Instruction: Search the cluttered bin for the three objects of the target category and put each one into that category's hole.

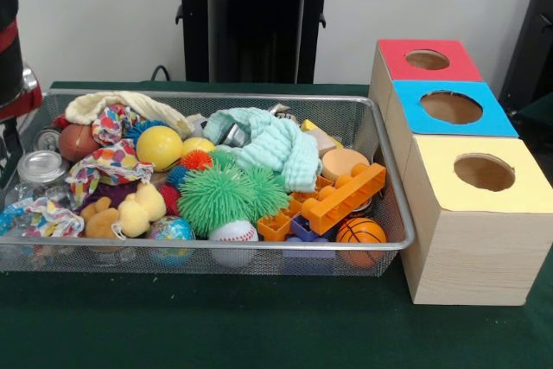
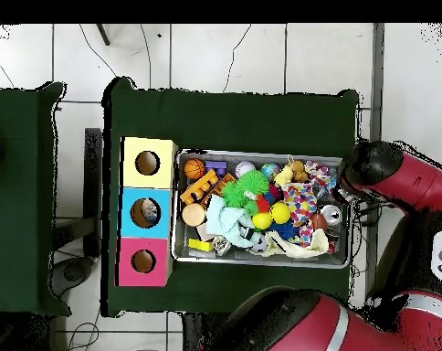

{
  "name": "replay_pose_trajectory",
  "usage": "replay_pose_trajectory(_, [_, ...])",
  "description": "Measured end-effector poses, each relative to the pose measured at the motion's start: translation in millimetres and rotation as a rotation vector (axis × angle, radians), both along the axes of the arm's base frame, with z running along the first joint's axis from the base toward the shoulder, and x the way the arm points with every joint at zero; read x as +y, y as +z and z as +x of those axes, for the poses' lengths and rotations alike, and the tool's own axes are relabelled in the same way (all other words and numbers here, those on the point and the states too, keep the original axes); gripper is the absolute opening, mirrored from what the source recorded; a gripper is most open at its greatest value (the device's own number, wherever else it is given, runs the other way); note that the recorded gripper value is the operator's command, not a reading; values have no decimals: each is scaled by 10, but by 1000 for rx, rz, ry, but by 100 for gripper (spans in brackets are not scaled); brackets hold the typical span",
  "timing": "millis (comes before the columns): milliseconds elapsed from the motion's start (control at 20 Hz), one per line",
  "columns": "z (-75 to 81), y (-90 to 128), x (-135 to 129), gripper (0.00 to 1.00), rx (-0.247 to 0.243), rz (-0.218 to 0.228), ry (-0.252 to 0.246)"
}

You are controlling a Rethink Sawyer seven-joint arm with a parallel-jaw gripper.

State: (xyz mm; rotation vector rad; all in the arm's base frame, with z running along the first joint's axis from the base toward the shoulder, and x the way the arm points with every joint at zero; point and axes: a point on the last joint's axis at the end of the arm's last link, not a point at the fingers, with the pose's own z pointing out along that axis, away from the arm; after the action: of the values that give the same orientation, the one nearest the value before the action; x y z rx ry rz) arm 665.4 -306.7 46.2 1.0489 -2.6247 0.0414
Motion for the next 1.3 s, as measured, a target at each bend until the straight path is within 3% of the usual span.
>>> replay_pose_trajectory(100, [51,253,109,0,-2,7,-5])
replay_pose_trajectory(200, [84,350,152,0,-7,8,-5])
replay_pose_trajectory(300, [187,542,224,0,-35,7,-3])
replay_pose_trajectory(600, [275,676,227,0,-75,24,-30])
replay_pose_trajectory(900, [263,526,51,0,-117,25,-60])
replay_pose_trajectory(1300, [177,6,-203,0,-178,11,-95])
